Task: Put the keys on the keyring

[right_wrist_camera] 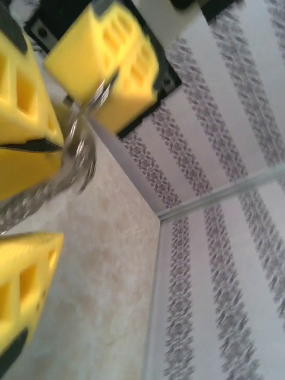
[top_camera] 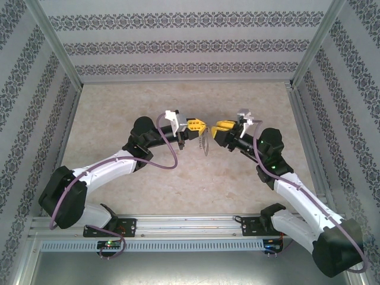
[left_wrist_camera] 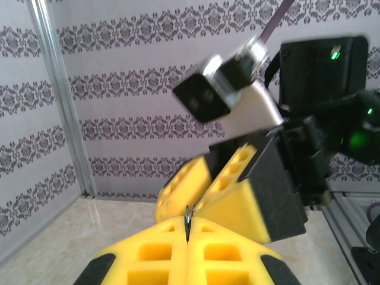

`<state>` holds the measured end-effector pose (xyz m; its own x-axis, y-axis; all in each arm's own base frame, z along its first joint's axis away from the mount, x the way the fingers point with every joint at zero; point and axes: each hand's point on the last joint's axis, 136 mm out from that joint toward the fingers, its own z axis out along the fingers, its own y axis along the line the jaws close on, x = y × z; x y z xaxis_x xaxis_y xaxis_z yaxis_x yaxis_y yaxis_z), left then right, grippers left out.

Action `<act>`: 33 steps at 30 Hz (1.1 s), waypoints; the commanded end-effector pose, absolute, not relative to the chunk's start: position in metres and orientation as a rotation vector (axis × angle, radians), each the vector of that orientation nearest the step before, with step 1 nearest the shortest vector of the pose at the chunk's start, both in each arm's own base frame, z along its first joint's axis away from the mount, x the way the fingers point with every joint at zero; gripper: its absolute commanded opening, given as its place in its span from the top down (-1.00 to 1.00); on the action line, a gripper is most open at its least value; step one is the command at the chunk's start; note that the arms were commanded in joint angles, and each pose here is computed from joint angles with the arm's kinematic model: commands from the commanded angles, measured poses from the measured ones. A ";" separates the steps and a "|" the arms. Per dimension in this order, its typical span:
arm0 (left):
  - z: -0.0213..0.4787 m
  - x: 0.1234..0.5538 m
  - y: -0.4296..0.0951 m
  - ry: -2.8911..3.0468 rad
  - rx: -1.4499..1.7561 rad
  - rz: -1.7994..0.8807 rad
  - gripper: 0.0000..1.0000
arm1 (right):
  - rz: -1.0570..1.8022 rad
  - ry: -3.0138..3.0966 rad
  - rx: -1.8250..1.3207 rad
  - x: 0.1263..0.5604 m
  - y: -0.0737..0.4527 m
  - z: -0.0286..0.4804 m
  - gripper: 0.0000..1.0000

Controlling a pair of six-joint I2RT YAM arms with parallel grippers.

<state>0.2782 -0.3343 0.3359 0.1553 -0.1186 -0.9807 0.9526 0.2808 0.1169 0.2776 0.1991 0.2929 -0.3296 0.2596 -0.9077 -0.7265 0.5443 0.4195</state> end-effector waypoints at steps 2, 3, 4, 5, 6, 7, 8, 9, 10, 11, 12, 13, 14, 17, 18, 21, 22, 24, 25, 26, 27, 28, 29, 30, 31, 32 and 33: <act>0.353 0.273 -0.336 1.042 0.929 -1.016 1.00 | 1.091 1.570 -0.340 0.273 0.183 0.304 -0.02; 0.351 0.274 -0.337 1.049 0.927 -1.027 1.00 | 1.089 1.568 -0.335 0.273 0.181 0.306 -0.03; 0.350 0.276 -0.336 1.051 0.920 -1.035 1.00 | 1.090 1.567 -0.332 0.272 0.180 0.307 -0.04; 0.350 0.277 -0.335 1.054 0.912 -1.046 1.00 | 1.090 1.566 -0.329 0.271 0.180 0.308 -0.04; 0.349 0.279 -0.334 1.061 0.903 -1.061 1.00 | 1.091 1.563 -0.325 0.271 0.179 0.309 -0.04; 0.349 0.282 -0.332 1.065 0.894 -1.076 1.00 | 1.091 1.564 -0.320 0.271 0.178 0.310 -0.04; 0.349 0.283 -0.331 1.067 0.884 -1.093 1.00 | 1.092 1.563 -0.317 0.271 0.178 0.310 -0.05; 0.350 0.285 -0.328 1.060 0.872 -1.107 1.00 | 1.094 1.560 -0.317 0.271 0.178 0.312 -0.05; 0.351 0.287 -0.326 1.055 0.859 -1.124 1.00 | 1.098 1.556 -0.316 0.271 0.178 0.313 -0.05; 0.351 0.289 -0.324 1.051 0.851 -1.143 1.00 | 1.102 1.553 -0.314 0.271 0.178 0.314 -0.05; 0.352 0.290 -0.322 1.048 0.840 -1.168 1.00 | 1.106 1.548 -0.316 0.271 0.179 0.316 -0.05; 0.353 0.292 -0.320 1.044 0.827 -1.190 1.00 | 1.113 1.546 -0.318 0.271 0.180 0.317 -0.05; 0.354 0.293 -0.318 1.037 0.819 -1.205 1.00 | 1.122 1.542 -0.324 0.271 0.181 0.318 -0.05; 0.357 0.297 -0.312 1.027 0.786 -1.261 1.00 | 1.160 1.528 -0.353 0.269 0.186 0.322 -0.04; 0.357 0.299 -0.311 1.028 0.779 -1.280 1.00 | 1.174 1.527 -0.361 0.268 0.188 0.324 -0.05; 0.357 0.302 -0.309 1.030 0.775 -1.314 1.00 | 1.199 1.526 -0.378 0.270 0.193 0.326 -0.05; 0.357 0.301 -0.309 1.033 0.784 -1.323 1.00 | 1.199 1.528 -0.377 0.272 0.195 0.326 -0.05; 0.356 0.299 -0.311 1.035 0.794 -1.338 1.00 | 1.197 1.522 -0.369 0.276 0.196 0.327 -0.05; 0.356 0.299 -0.311 1.039 0.797 -1.344 1.00 | 1.201 1.517 -0.368 0.278 0.197 0.329 -0.05; 0.355 0.298 -0.311 1.040 0.801 -1.348 1.00 | 1.205 1.512 -0.369 0.280 0.198 0.330 -0.05; 0.355 0.298 -0.311 1.041 0.802 -1.350 1.00 | 1.214 1.507 -0.374 0.281 0.201 0.333 -0.05; 0.355 0.298 -0.311 1.044 0.803 -1.355 1.00 | 1.222 1.504 -0.381 0.282 0.204 0.334 -0.05; 0.354 0.298 -0.311 1.048 0.802 -1.360 1.00 | 1.230 1.500 -0.390 0.283 0.207 0.335 -0.04; 0.354 0.297 -0.311 1.049 0.806 -1.365 1.00 | 1.239 1.494 -0.402 0.283 0.210 0.337 -0.04; 0.354 0.297 -0.311 1.052 0.807 -1.367 1.00 | 1.249 1.489 -0.415 0.283 0.213 0.340 -0.04; 0.353 0.297 -0.311 1.056 0.806 -1.369 1.00 | 1.257 1.486 -0.429 0.283 0.216 0.340 -0.03; 0.354 0.296 -0.312 1.056 0.808 -1.372 1.00 | 1.271 1.480 -0.450 0.282 0.220 0.342 -0.04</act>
<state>0.3060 -0.3164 0.3298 -0.1557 -0.3238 -0.9332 0.9730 0.1124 -0.2014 0.2902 0.2106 0.3105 -0.4093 0.3345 -0.8488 -0.7382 0.4254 0.5236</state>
